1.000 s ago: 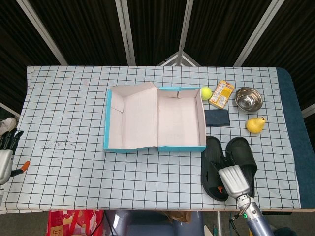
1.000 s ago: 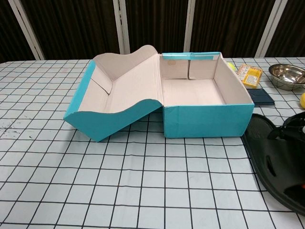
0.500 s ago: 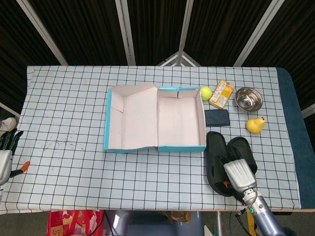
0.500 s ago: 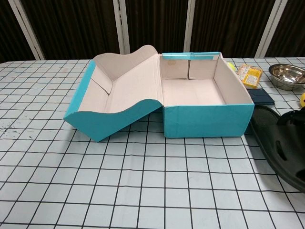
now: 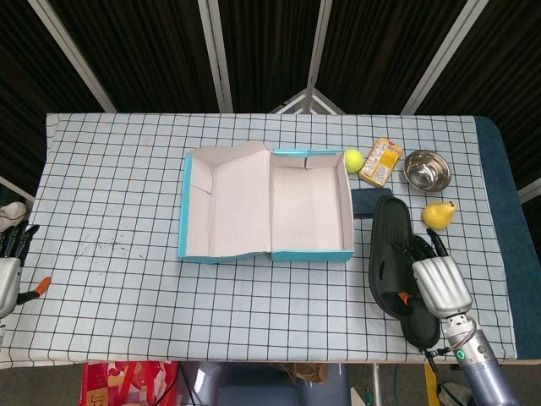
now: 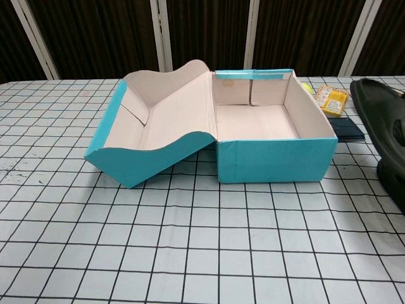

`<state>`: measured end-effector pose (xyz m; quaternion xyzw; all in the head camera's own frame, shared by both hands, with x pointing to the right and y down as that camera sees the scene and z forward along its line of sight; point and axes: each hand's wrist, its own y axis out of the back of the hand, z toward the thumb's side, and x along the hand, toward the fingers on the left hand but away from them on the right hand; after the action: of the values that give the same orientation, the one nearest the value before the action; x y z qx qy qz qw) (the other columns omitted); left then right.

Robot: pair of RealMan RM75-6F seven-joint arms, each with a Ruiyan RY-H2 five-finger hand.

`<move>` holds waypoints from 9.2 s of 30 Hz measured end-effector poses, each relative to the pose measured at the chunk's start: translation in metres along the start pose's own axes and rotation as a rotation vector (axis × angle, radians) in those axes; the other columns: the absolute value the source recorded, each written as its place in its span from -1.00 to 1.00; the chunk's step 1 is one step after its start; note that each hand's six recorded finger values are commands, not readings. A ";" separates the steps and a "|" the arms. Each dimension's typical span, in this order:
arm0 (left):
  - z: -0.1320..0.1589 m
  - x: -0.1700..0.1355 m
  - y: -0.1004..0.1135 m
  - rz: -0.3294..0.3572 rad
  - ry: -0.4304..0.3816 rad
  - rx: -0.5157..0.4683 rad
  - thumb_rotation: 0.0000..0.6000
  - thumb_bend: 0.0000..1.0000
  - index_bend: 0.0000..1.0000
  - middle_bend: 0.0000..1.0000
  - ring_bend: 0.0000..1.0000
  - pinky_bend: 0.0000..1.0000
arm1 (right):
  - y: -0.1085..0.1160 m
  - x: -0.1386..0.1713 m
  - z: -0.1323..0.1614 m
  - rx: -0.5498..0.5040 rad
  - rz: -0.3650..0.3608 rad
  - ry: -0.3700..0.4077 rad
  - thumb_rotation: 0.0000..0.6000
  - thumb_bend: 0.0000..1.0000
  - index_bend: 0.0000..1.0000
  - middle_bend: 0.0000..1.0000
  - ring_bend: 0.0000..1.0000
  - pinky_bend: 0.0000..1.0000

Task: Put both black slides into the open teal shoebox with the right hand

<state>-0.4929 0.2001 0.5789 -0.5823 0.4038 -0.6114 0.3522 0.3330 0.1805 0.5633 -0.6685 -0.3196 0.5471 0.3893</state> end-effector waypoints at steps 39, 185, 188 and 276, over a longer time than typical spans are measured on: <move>-0.008 0.012 0.000 0.006 0.056 -0.035 1.00 -0.28 -0.89 -1.00 -1.00 -0.78 | 0.039 -0.193 0.164 -0.481 -0.028 0.167 1.00 -0.28 0.43 -0.06 -0.56 -1.00; 0.001 0.024 -0.013 0.052 -0.030 0.036 1.00 -0.29 -0.85 -1.00 -1.00 -0.78 | -0.008 -0.211 0.148 -0.621 0.289 0.001 1.00 -0.01 0.53 0.05 -0.45 -1.00; 0.000 0.024 -0.013 0.052 -0.029 0.036 1.00 -0.28 -0.85 -1.00 -1.00 -0.78 | -0.012 -0.214 0.150 -0.619 0.297 0.001 1.00 -0.01 0.53 0.05 -0.45 -1.00; 0.000 0.024 -0.016 0.032 -0.025 0.036 1.00 -0.28 -0.83 -1.00 -1.00 -0.78 | -0.075 -0.231 0.144 -0.532 0.225 0.145 1.00 -0.01 0.54 0.05 -0.45 -1.00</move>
<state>-0.4938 0.1847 0.6035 -0.5770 0.3977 -0.6053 0.3775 0.1464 0.0445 0.7259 -0.8156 -0.3469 0.4349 0.1591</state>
